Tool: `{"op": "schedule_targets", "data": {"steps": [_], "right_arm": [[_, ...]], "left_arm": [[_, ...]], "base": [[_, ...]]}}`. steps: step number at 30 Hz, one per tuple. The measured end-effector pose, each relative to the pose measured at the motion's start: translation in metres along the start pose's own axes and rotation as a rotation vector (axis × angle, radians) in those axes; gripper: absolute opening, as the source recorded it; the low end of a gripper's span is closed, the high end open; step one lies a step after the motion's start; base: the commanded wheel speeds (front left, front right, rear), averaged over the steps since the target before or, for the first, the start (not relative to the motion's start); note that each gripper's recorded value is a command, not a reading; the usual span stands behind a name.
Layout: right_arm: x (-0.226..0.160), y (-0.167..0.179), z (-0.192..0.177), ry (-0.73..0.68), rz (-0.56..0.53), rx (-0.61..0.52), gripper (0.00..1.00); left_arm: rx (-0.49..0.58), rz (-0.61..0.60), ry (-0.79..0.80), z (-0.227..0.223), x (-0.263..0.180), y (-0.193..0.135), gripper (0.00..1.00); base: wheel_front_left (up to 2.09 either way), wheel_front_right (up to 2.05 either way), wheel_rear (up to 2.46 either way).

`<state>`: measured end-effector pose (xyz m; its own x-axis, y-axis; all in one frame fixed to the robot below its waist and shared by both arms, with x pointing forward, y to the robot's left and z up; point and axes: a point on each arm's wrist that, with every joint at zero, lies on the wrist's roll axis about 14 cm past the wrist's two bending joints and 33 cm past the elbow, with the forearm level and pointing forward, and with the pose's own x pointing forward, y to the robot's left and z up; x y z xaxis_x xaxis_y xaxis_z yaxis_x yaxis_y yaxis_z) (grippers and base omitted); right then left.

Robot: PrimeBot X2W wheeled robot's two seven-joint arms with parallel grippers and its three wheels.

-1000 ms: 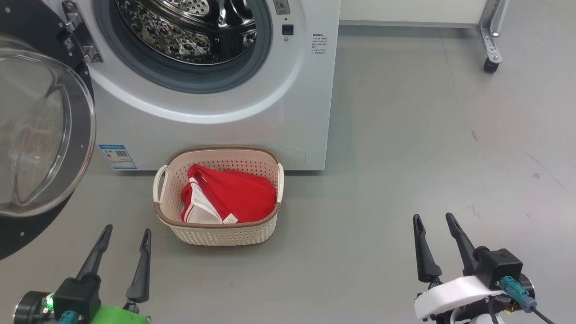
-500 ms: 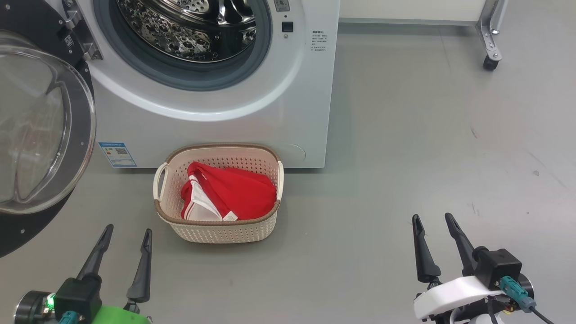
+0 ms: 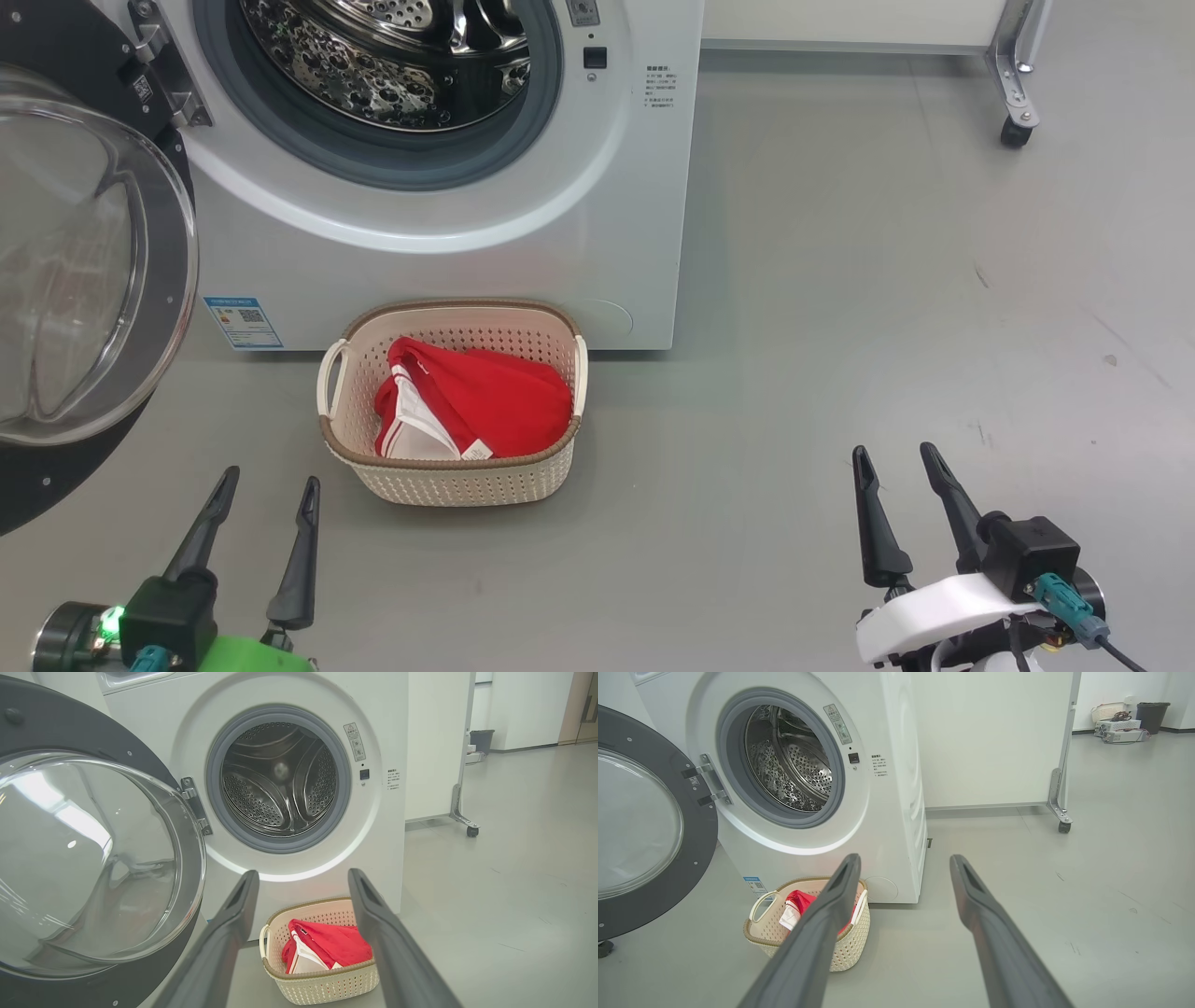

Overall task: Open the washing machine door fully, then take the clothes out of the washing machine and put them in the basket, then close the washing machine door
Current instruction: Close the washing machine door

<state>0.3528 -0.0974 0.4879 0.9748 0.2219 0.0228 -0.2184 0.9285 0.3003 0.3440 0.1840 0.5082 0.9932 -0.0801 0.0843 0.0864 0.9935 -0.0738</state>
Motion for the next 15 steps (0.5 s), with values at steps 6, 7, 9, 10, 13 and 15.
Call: {"op": "schedule_targets", "data": {"steps": [6,7,9,10,13,15], "right_arm": [[0.001,0.001,0.0,0.001,0.004,0.0,1.0],[0.002,0.002,0.0,0.002,0.007,0.0,1.0],[0.003,0.005,-0.002,0.006,0.017,0.002,1.0],[0.004,0.007,-0.002,0.008,0.023,0.003,1.0],[0.008,0.012,-0.005,0.014,0.041,0.005,1.0],[0.01,0.016,-0.007,0.021,0.054,0.006,1.0]], "left_arm": [[-0.003,-0.006,0.003,-0.001,-0.001,-0.002,1.0],[-0.004,-0.004,0.004,-0.001,-0.001,-0.002,1.0],[-0.004,0.003,0.006,-0.002,-0.003,0.0,1.0],[-0.003,0.006,0.007,-0.002,-0.004,0.001,1.0],[-0.003,0.019,0.012,-0.003,-0.007,0.004,1.0],[-0.002,0.034,0.015,-0.004,-0.01,0.008,1.0]], "base": [[0.0,0.0,0.0],[0.0,0.0,0.0],[0.0,0.0,0.0],[0.0,0.0,0.0],[0.0,0.0,0.0],[0.0,0.0,0.0]]}}
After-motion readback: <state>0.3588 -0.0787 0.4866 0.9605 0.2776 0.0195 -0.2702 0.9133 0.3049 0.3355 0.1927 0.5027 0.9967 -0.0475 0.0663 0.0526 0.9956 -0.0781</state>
